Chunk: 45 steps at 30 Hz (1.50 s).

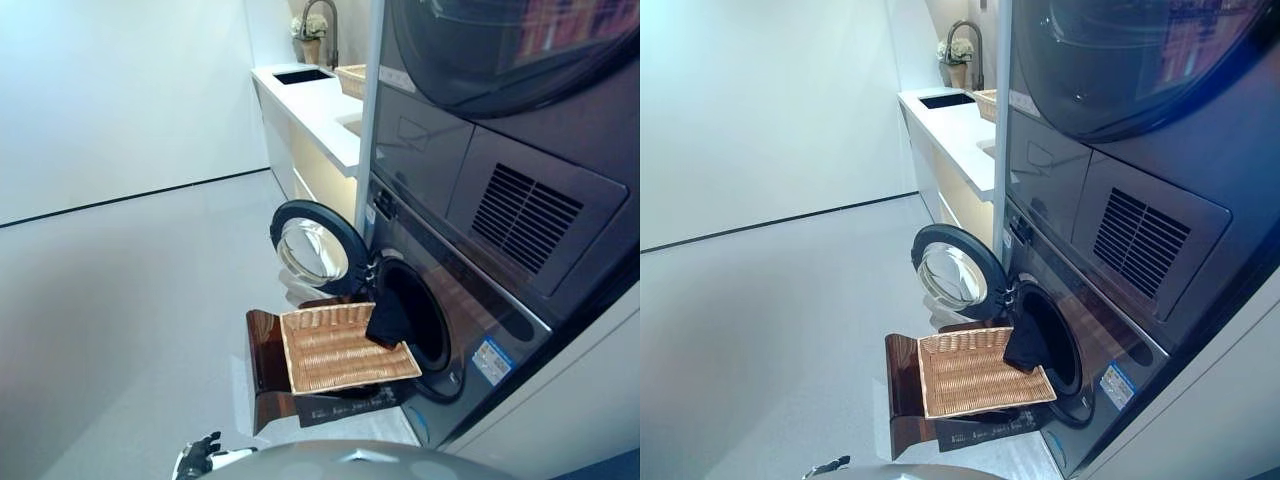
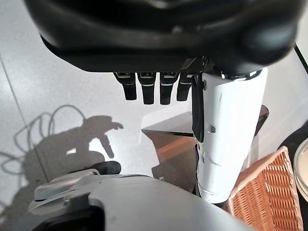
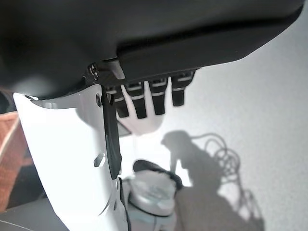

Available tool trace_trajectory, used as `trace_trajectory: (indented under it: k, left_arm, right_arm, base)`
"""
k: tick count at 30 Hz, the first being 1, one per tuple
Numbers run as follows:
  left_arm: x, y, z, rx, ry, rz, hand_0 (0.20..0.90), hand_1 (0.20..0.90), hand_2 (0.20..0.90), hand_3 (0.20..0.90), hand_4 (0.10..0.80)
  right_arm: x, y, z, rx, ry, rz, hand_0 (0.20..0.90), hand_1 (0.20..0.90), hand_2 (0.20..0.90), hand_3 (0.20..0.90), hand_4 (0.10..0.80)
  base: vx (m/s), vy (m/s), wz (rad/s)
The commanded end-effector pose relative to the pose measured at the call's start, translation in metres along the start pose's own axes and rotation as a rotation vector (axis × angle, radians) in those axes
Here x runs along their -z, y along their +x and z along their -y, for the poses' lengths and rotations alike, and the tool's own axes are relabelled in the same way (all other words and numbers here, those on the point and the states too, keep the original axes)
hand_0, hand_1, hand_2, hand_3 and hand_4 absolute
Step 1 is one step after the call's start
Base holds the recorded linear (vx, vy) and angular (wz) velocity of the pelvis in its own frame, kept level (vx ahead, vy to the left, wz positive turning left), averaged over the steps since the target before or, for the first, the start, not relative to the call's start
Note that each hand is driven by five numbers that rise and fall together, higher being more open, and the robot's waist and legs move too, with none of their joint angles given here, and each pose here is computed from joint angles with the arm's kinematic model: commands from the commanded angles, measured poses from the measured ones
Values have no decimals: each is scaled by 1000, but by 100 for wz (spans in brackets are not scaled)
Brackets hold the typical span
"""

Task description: Pick up the clothes and place them into the washing machine

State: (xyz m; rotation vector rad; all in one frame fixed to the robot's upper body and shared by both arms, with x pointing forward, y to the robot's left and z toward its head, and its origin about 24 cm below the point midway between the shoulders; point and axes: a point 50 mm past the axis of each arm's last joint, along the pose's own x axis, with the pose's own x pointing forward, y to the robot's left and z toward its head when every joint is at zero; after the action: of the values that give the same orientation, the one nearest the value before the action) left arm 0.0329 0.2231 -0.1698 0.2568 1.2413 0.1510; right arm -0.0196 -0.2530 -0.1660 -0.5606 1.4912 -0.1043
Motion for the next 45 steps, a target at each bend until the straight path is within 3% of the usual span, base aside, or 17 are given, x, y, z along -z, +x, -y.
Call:
trace_trajectory:
  k: [1, 10, 25, 38, 45]
  left_arm:
    - [-29, 6, -2, -22, -29, 87, 900, 900, 900, 900, 800]
    - [-54, 9, -9, -46, -20, 174, 900, 900, 900, 900, 800]
    - [-73, 6, 22, 25, -37, 241, 900, 900, 900, 900, 800]
    - [-60, 5, 25, 40, -73, 200, 900, 900, 900, 900, 800]
    - [-60, 7, 18, -5, -69, 190, 900, 900, 900, 900, 800]
  right_arm:
    - [-25, 3, 6, 20, 62, 56, 900, 900, 900, 900, 800]
    - [-21, 3, 7, 18, 80, 26, 900, 900, 900, 900, 800]
    - [-49, 6, 20, 49, 122, 113, 900, 900, 900, 900, 800]
    - [-55, 6, 20, 48, 87, 120, 900, 900, 900, 900, 800]
    - [-65, 6, 28, 91, 116, 160, 900, 900, 900, 900, 800]
  base:
    - [-27, 128, 24]
    - [191, -45, 52]
    - [215, -168, 14]
    - [126, -116, -14]
    - [214, 93, -11]
